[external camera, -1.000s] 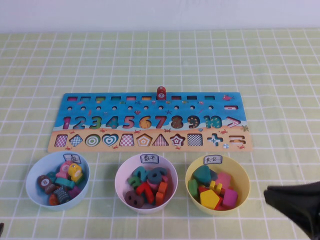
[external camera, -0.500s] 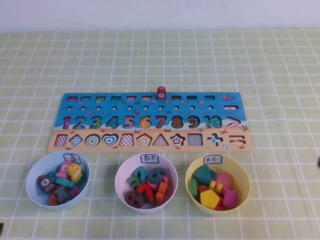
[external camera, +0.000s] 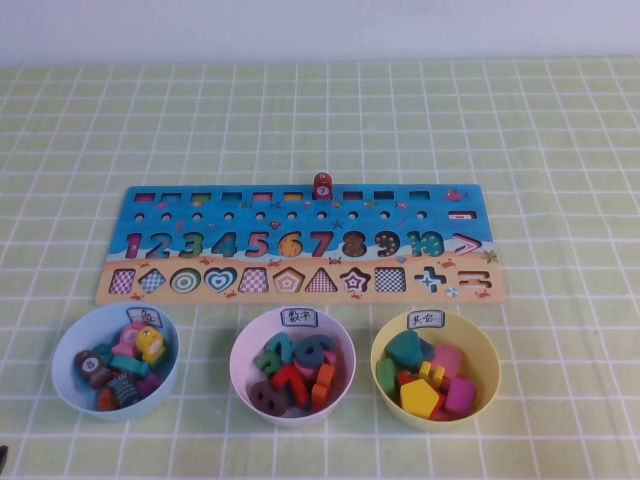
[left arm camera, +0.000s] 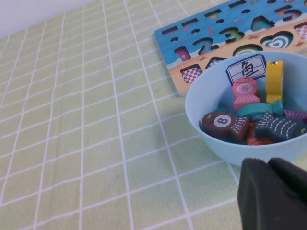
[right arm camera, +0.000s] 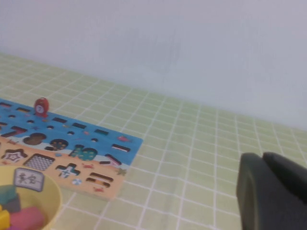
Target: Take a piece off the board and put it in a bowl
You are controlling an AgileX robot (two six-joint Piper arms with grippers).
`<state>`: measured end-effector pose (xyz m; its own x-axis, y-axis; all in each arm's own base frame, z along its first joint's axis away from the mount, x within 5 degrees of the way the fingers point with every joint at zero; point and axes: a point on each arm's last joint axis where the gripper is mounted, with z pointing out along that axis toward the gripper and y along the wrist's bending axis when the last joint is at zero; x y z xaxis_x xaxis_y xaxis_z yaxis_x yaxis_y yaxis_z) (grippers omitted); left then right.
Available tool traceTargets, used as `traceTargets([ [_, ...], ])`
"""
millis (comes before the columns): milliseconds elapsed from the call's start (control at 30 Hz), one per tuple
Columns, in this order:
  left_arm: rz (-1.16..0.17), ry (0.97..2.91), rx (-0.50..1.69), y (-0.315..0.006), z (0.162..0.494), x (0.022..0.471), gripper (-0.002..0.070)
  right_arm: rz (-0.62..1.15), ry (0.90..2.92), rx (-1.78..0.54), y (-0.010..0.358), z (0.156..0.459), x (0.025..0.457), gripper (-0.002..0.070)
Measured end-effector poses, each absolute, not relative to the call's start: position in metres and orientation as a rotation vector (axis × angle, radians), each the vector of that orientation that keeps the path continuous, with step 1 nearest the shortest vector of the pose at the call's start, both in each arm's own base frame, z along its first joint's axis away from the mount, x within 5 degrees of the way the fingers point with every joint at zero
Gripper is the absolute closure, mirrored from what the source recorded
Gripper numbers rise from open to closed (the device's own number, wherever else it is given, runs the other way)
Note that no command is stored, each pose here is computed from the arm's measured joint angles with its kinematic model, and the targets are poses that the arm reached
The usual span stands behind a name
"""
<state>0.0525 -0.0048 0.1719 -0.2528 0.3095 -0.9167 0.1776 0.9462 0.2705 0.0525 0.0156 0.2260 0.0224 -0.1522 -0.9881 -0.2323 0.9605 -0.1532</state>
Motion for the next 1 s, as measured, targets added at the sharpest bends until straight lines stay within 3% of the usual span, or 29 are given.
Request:
traceTargets([
  [567,0.13,1.838,0.359,-0.005,0.172,0.052,0.068,0.065,1.624,-0.184,0.011,0.194,0.056,0.0693],
  [1000,0.13,1.838,0.359,-0.005,0.172,0.052,0.068,0.164,1.856,0.053,0.005,0.173,0.053,0.0693],
])
